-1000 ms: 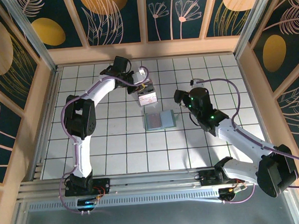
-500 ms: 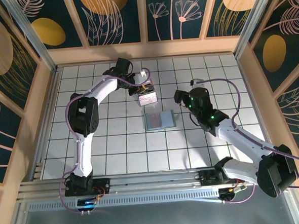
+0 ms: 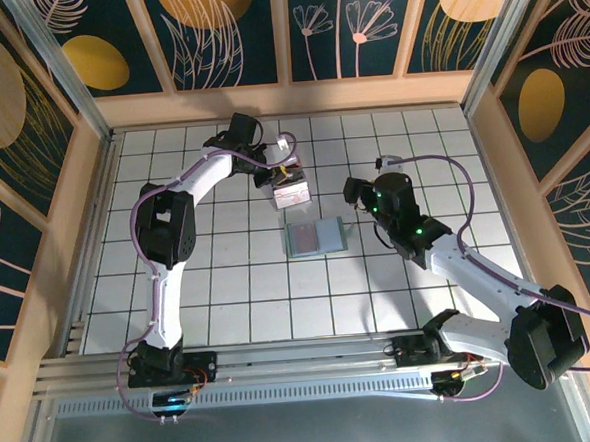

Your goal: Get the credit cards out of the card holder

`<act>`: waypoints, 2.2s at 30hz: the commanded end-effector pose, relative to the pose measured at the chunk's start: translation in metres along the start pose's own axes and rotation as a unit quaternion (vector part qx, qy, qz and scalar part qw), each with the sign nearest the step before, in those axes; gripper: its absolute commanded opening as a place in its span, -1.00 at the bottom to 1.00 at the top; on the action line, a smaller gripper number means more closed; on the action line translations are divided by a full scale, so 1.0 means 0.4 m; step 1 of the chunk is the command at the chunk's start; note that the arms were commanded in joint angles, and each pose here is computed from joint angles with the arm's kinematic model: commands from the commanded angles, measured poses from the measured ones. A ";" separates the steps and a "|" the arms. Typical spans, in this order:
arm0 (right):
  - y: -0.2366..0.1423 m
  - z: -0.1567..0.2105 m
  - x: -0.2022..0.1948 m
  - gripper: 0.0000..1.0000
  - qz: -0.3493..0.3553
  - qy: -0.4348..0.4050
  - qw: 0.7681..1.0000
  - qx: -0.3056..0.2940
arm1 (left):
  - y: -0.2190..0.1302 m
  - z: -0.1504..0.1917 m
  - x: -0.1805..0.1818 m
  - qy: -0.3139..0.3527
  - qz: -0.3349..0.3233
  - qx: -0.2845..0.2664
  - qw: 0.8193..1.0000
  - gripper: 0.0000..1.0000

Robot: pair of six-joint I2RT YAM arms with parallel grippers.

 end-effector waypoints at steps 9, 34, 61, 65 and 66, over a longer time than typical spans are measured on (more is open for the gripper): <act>-0.008 -0.012 0.012 0.17 -0.013 0.005 1.000 -0.010 | -0.022 -0.019 0.014 -0.017 0.002 -0.003 1.000 -0.65; 0.050 0.086 0.059 0.08 0.032 -0.028 0.995 0.086 | -0.394 -0.146 -0.083 -0.140 -0.256 -0.193 0.937 0.98; 0.161 0.337 0.208 0.07 0.035 -0.096 0.961 0.258 | -0.497 0.150 -0.244 -0.487 -0.460 -0.261 0.695 0.98; 0.177 0.362 0.219 0.12 0.038 -0.109 0.955 0.272 | -0.474 0.161 -0.248 -0.500 -0.444 -0.269 0.693 0.98; 0.181 0.366 0.222 0.14 0.037 -0.111 0.954 0.275 | -0.469 0.166 -0.247 -0.505 -0.444 -0.267 0.690 0.98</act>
Point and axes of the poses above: each hand's point on the last joint's axis, 136 mm out from that joint toward the fingers, its own y axis out along the fingers, its own x axis along the line the jaws close on, z = x × y, the point moved 7 cm from there along -y, back along the fingers
